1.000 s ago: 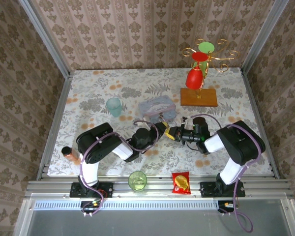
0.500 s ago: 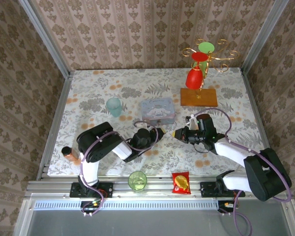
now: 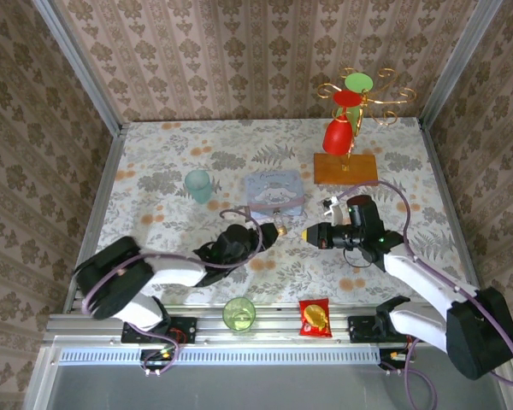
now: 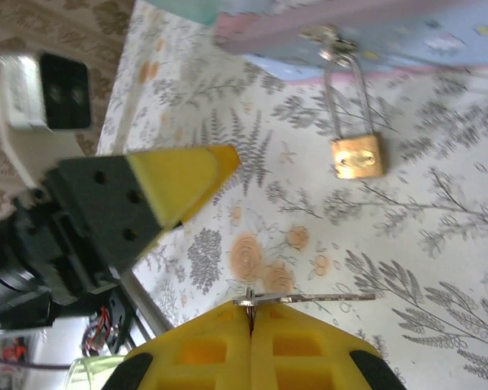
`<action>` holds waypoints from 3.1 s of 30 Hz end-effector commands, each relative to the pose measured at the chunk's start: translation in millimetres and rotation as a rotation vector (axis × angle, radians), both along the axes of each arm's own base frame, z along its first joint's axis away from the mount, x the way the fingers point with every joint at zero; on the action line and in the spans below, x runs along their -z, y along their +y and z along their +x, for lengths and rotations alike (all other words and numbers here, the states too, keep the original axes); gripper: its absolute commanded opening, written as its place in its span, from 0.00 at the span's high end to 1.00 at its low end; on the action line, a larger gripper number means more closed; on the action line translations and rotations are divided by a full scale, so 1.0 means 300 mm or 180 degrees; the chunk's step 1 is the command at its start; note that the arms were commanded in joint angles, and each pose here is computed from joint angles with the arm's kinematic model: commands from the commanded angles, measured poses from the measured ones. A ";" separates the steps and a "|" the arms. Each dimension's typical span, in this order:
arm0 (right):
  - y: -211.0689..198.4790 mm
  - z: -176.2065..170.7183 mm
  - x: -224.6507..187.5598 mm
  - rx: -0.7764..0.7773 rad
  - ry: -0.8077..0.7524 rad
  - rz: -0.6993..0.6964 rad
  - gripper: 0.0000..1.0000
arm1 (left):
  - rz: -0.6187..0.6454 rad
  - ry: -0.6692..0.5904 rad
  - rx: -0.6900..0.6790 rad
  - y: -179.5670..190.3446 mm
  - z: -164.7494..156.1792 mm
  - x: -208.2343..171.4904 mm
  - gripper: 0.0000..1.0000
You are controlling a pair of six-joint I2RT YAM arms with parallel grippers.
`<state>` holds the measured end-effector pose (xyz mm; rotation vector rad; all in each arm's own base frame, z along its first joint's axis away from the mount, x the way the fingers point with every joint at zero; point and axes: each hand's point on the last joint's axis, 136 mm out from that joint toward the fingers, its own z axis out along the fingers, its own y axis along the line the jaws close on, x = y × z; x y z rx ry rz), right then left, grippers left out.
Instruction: Unlock a padlock with a key
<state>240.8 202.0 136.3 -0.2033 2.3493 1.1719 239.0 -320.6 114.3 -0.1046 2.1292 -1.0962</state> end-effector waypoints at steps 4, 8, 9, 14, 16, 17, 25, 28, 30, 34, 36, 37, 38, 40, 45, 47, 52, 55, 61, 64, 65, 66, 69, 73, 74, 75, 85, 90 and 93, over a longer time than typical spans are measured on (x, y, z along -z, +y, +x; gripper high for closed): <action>0.098 -0.108 -0.098 -0.0692 -0.0371 0.0159 1.00 | 0.0349 -0.1211 0.1201 -0.061 -0.091 -0.302 0.41; 0.178 -0.172 -0.174 -0.1086 -0.0747 0.0224 1.00 | 0.0312 -0.1415 0.2026 -0.107 -0.212 -0.362 0.40; 0.194 -0.185 -0.189 -0.1179 -0.0809 0.0222 1.00 | 0.0281 -0.1429 0.2161 -0.113 -0.234 -0.369 0.41; 0.236 -0.217 -0.258 -0.1363 -0.1063 0.0441 1.00 | 0.0204 -0.1389 0.2318 -0.102 -0.276 -0.345 0.48; 0.239 -0.220 -0.270 -0.1383 -0.1121 0.0468 1.00 | 0.0087 -0.1386 0.2371 -0.101 -0.294 -0.352 0.51; 0.240 -0.221 -0.274 -0.1391 -0.1131 0.0474 1.00 | 0.0026 -0.1377 0.2404 -0.102 -0.305 -0.357 0.53; 0.224 -0.195 -0.241 -0.1264 -0.1043 0.0232 1.00 | 0.0161 -0.1274 0.2303 -0.054 -0.312 -0.314 0.74; 0.156 -0.138 -0.081 -0.0882 -0.0479 -0.0482 1.00 | 0.0757 -0.0997 0.1773 0.033 -0.231 -0.230 0.79; 0.100 -0.146 0.041 -0.0787 0.0036 -0.0999 1.00 | 0.1082 -0.0842 0.1463 0.095 -0.188 -0.188 0.80; 0.032 -0.205 0.171 -0.0772 0.0666 -0.1547 1.00 | 0.1267 -0.0661 0.1338 0.127 -0.175 -0.146 0.81; 0.029 -0.227 0.192 -0.0824 0.0860 -0.1588 1.00 | 0.1259 -0.0618 0.1356 0.119 -0.175 -0.136 0.81; 0.024 -0.236 0.207 -0.0840 0.0973 -0.1648 1.00 | 0.1265 -0.0593 0.1364 0.116 -0.174 -0.131 0.81; 0.018 -0.240 0.222 -0.0846 0.1063 -0.1708 1.00 | 0.1272 -0.0558 0.1373 0.111 -0.174 -0.124 0.81; 0.019 -0.257 0.246 -0.0914 0.1201 -0.1736 1.00 | 0.1265 -0.0515 0.1388 0.105 -0.176 -0.112 0.81; 0.018 -0.264 0.320 -0.1010 0.1485 -0.1923 1.00 | 0.1174 -0.0506 0.1406 0.085 -0.176 -0.099 0.80; 0.021 -0.255 0.346 -0.1033 0.1560 -0.1992 1.00 | 0.1158 -0.0487 0.1425 0.076 -0.177 -0.091 0.79; 0.001 -0.231 0.412 -0.1058 0.1712 -0.2311 1.00 | 0.1122 -0.0435 0.1469 0.054 -0.181 -0.069 0.78; -0.014 -0.219 0.434 -0.1017 0.1690 -0.2453 0.99 | 0.1108 -0.0441 0.1476 0.048 -0.181 -0.071 0.78; -0.031 -0.205 0.445 -0.0984 0.1651 -0.2625 0.73 | 0.1112 -0.0449 0.1463 0.043 -0.175 -0.070 0.73; -0.049 -0.192 0.430 -0.0922 0.1573 -0.2711 0.65 | 0.1100 -0.0457 0.1468 0.039 -0.174 -0.076 0.72; -0.059 -0.184 0.424 -0.0878 0.1539 -0.2760 0.62 | 0.1101 -0.0455 0.1466 0.040 -0.174 -0.076 0.72; -0.067 -0.174 0.419 -0.0830 0.1499 -0.2809 0.61 | 0.1099 -0.0461 0.1466 0.040 -0.174 -0.078 0.72; -0.087 -0.139 0.398 -0.0634 0.1362 -0.2912 0.56 | 0.1101 -0.0469 0.1453 0.041 -0.173 -0.082 0.72; -0.083 -0.100 0.360 -0.0395 0.1126 -0.2817 0.56 | 0.1114 -0.0474 0.1450 0.047 -0.175 -0.088 0.71; -0.079 -0.088 0.344 -0.0331 0.1041 -0.2762 0.56 | 0.1114 -0.0479 0.1439 0.051 -0.175 -0.091 0.71; -0.078 -0.082 0.336 -0.0288 0.0991 -0.2728 0.56 | 0.1115 -0.0486 0.1426 0.053 -0.175 -0.094 0.71; 0.017 -0.109 0.328 -0.0063 0.1054 -0.2077 0.55 | 0.1110 -0.0513 0.1368 0.067 -0.174 -0.105 0.71; 0.024 -0.137 0.362 0.0046 0.1180 -0.2009 0.53 | 0.1103 -0.0503 0.1372 0.065 -0.177 -0.102 0.71; 0.041 -0.151 0.386 0.0050 0.1236 -0.1979 0.53 | 0.1118 -0.0491 0.1390 0.064 -0.182 -0.095 0.71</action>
